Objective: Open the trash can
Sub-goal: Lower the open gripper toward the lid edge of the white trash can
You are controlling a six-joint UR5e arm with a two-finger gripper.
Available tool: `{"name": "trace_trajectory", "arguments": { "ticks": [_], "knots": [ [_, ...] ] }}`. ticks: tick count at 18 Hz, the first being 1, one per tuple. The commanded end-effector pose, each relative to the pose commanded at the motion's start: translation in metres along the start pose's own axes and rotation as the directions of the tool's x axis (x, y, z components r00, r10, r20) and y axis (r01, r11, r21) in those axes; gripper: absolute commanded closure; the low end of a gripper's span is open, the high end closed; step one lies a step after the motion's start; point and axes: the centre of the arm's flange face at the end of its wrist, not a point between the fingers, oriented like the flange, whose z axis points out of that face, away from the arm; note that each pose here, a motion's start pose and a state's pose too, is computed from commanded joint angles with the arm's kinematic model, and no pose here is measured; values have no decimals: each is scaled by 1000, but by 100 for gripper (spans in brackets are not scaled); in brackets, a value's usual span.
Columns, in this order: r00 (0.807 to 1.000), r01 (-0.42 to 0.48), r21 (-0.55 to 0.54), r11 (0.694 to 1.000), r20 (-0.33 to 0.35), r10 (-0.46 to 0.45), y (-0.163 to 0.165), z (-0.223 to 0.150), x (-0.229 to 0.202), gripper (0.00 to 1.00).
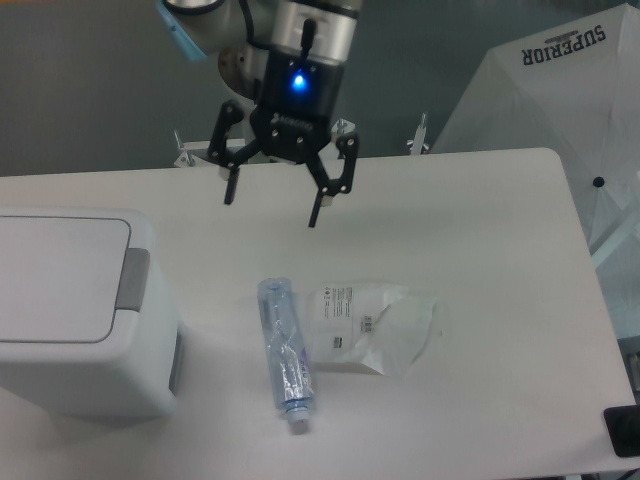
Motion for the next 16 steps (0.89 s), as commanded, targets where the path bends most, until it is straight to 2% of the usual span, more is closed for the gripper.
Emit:
{"name": "trace_trajectory", "arguments": {
  "ticks": [2,7,11,16],
  "knots": [
    [1000,-6,-21,1000,-26,5,0,20,10,0],
    [999,-16,-23,1000,-37,15,-4,34,13,0],
    [998,26,-47,999,-60,-29,-5,56,20,0],
    [997,21,-50,999,-73,-24,-10,69,26,0]
  ]
}}
